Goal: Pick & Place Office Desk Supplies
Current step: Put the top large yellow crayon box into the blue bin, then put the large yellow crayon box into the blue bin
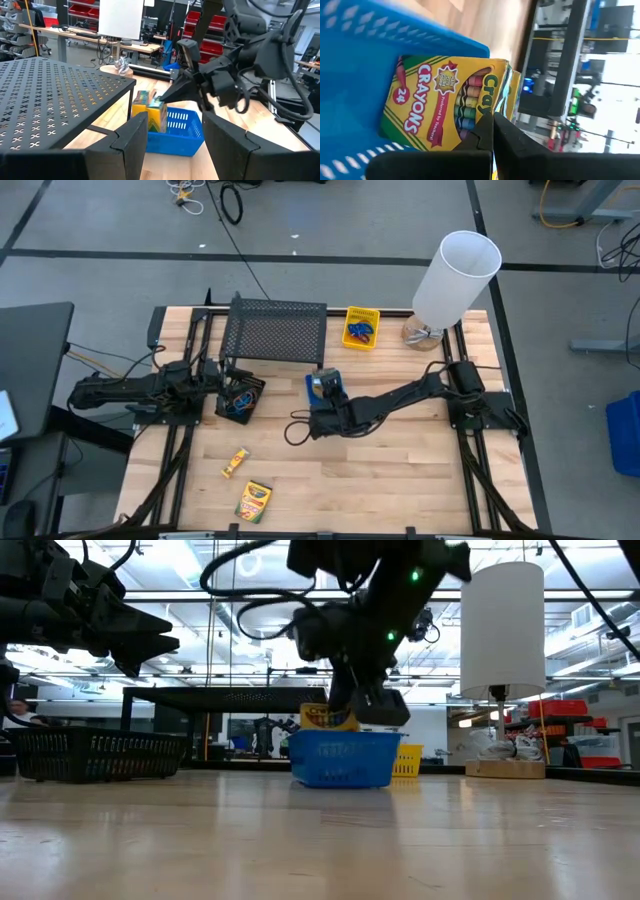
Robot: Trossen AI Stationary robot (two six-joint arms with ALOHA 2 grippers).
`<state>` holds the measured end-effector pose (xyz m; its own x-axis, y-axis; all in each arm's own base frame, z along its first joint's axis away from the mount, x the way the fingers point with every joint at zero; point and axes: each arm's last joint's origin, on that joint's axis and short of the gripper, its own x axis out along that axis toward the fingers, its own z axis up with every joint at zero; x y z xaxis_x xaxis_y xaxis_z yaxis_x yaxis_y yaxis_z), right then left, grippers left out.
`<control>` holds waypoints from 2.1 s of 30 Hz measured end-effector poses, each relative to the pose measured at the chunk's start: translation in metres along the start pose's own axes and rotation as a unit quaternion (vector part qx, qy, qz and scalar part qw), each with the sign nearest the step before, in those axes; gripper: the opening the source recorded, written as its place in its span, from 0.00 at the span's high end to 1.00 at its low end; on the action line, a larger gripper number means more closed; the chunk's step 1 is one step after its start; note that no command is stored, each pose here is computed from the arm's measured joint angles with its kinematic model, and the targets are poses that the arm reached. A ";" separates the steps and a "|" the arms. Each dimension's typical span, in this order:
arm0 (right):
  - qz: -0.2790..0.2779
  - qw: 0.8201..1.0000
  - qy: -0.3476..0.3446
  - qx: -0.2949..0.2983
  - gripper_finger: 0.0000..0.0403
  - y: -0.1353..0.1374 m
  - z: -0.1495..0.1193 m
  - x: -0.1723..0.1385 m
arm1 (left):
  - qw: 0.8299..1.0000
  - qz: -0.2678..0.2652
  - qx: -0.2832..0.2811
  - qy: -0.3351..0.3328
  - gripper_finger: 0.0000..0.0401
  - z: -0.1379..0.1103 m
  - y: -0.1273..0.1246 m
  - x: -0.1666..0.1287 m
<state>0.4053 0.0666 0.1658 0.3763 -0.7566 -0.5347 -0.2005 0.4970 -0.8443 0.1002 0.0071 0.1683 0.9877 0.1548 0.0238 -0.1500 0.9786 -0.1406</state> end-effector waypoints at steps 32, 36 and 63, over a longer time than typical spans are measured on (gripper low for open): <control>-0.117 0.992 0.002 0.045 0.59 -0.012 0.011 -0.016 | 1.000 0.002 0.000 0.000 0.52 0.000 0.000 0.000; -0.031 0.992 -0.090 0.084 0.59 -0.016 0.019 -0.044 | 1.000 0.002 0.000 0.000 0.52 0.000 0.000 0.000; 0.432 0.759 -0.461 0.156 0.79 0.043 0.131 -0.080 | 0.999 -0.034 -0.041 0.001 0.52 0.001 -0.002 0.000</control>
<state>0.4845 0.2043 0.1767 0.7288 0.4568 -0.5101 -0.5626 0.8241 -0.0657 0.1005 0.0052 0.1693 0.9955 0.0880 0.0340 -0.0784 0.9724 -0.2199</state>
